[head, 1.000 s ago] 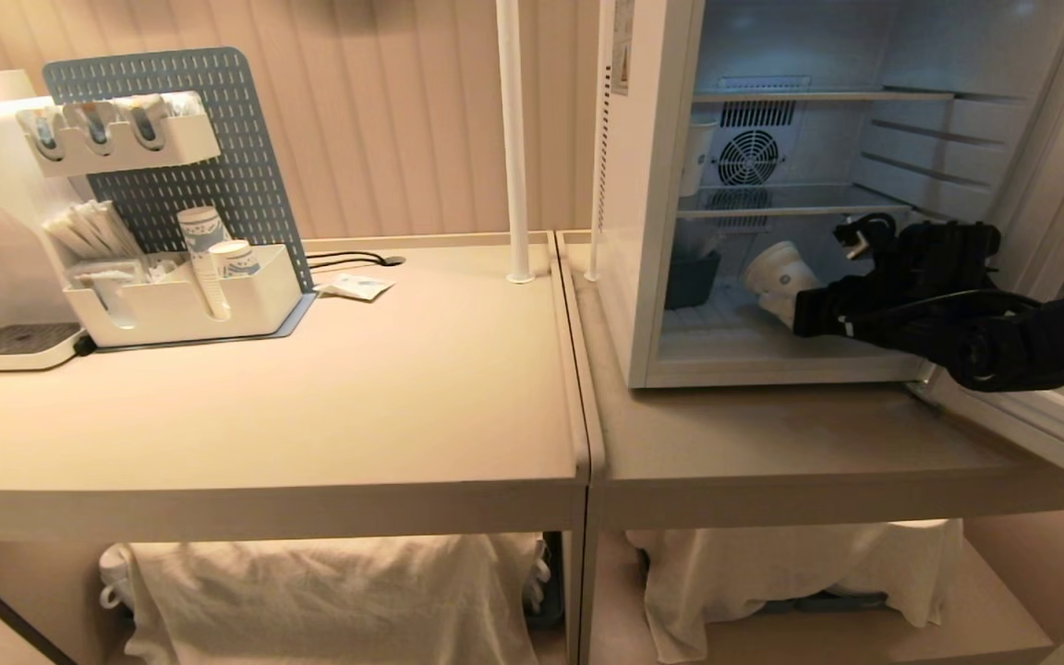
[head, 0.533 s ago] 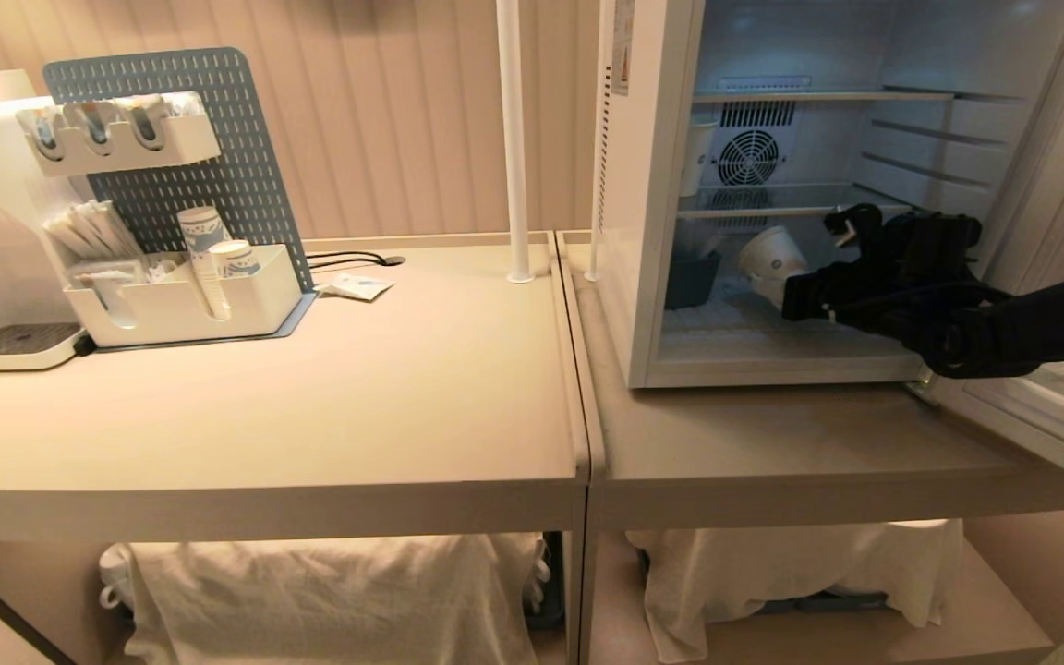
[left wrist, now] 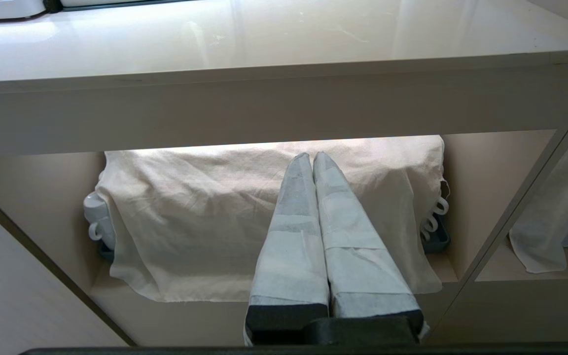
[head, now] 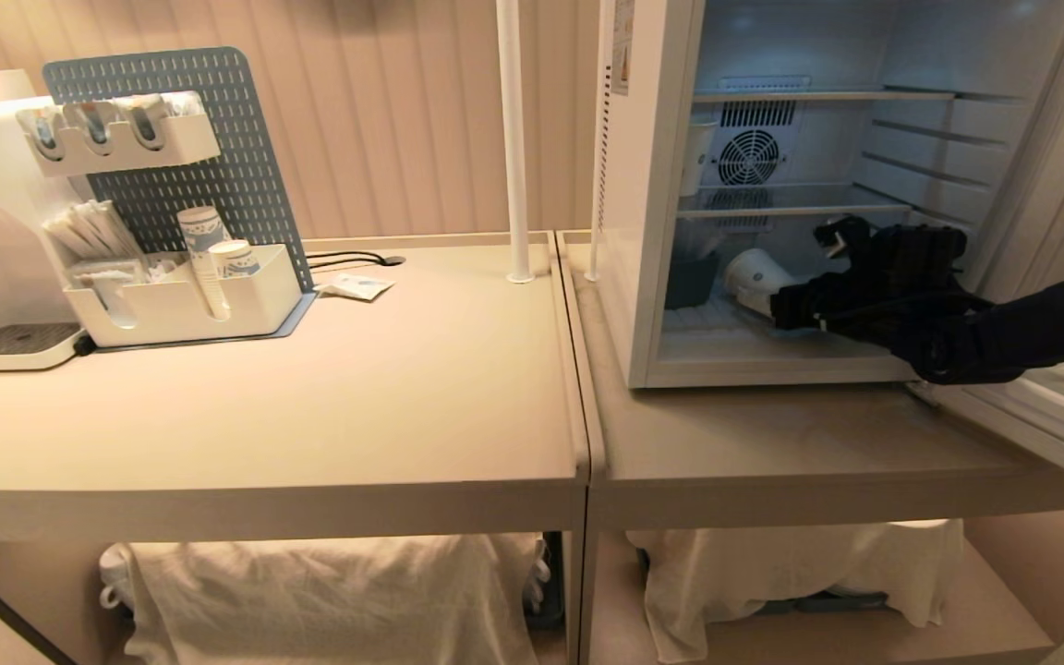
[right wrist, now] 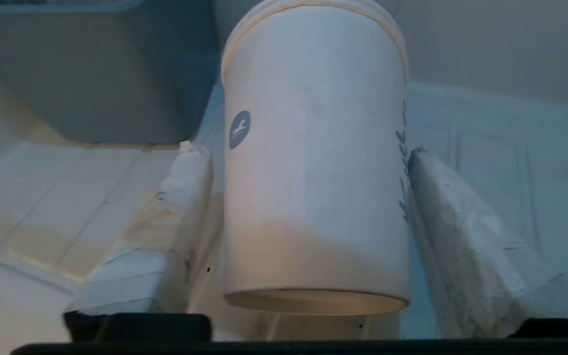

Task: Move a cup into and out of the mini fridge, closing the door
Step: Put the paper cup in the freezer, then close the freezer door

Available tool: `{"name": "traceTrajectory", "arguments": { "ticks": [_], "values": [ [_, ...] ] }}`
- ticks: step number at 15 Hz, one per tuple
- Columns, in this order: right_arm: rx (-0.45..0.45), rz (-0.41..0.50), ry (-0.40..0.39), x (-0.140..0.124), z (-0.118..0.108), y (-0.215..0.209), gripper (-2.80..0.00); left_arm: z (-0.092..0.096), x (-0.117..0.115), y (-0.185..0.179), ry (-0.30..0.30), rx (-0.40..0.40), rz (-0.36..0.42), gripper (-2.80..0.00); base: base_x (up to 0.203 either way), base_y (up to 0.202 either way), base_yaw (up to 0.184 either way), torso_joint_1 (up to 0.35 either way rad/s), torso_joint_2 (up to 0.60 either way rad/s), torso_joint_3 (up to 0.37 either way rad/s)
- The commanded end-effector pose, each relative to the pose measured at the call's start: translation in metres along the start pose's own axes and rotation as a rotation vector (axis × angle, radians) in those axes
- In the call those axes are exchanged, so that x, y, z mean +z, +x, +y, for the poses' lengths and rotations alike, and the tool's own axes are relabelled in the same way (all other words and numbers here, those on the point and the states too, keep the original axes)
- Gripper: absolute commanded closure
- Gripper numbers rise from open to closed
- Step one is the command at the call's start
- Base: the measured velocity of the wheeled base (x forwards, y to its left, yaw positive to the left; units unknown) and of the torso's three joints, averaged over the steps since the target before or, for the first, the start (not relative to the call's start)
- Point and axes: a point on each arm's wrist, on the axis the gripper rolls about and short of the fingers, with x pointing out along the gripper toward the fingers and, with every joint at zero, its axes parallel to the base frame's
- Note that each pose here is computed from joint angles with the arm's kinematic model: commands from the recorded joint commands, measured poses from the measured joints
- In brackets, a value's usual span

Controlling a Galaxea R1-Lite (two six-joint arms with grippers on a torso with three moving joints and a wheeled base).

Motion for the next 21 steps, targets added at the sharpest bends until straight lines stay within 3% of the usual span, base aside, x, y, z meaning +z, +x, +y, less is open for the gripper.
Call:
{"name": "traceTrajectory", "arguments": {
  "ticks": [1, 7, 11, 12, 16, 19, 21],
  "values": [
    [-0.004, 0.005, -0.002, 0.003, 0.001, -0.005, -2.8, 0.0, 0.0, 0.0, 0.0, 0.0, -0.001, 0.0, 0.0, 0.0, 0.0, 0.0, 0.0, 0.0],
    [-0.01, -0.021, -0.007, 0.041, 0.009, -0.051, -2.8, 0.0, 0.0, 0.0, 0.0, 0.0, -0.001, 0.0, 0.0, 0.0, 0.0, 0.0, 0.0, 0.0],
    [-0.012, -0.011, 0.005, 0.07, 0.024, -0.107, -2.8, 0.0, 0.0, 0.0, 0.0, 0.0, -0.001, 0.0, 0.0, 0.0, 0.0, 0.0, 0.0, 0.0],
    [-0.002, -0.004, 0.01, 0.073, 0.03, -0.123, 0.0, 0.0, 0.0, 0.0, 0.0, 0.0, -0.001, 0.0, 0.0, 0.0, 0.0, 0.0, 0.0, 0.0],
    [0.019, 0.029, 0.043, 0.091, 0.06, -0.203, 0.0, 0.0, 0.0, 0.0, 0.0, 0.0, -0.001, 0.0, 0.0, 0.0, 0.0, 0.0, 0.0, 0.0],
    [-0.071, 0.13, 0.062, 0.094, 0.088, -0.281, 0.0, 0.0, 0.0, 0.0, 0.0, 0.0, -0.001, 0.0, 0.0, 0.0, 0.0, 0.0, 0.0, 0.0],
    [-0.127, 0.158, 0.031, 0.087, 0.11, -0.34, 0.0, 0.0, 0.0, 0.0, 0.0, 0.0, -0.001, 0.0, 0.0, 0.0, 0.0, 0.0, 0.0, 0.0]
  ]
}}
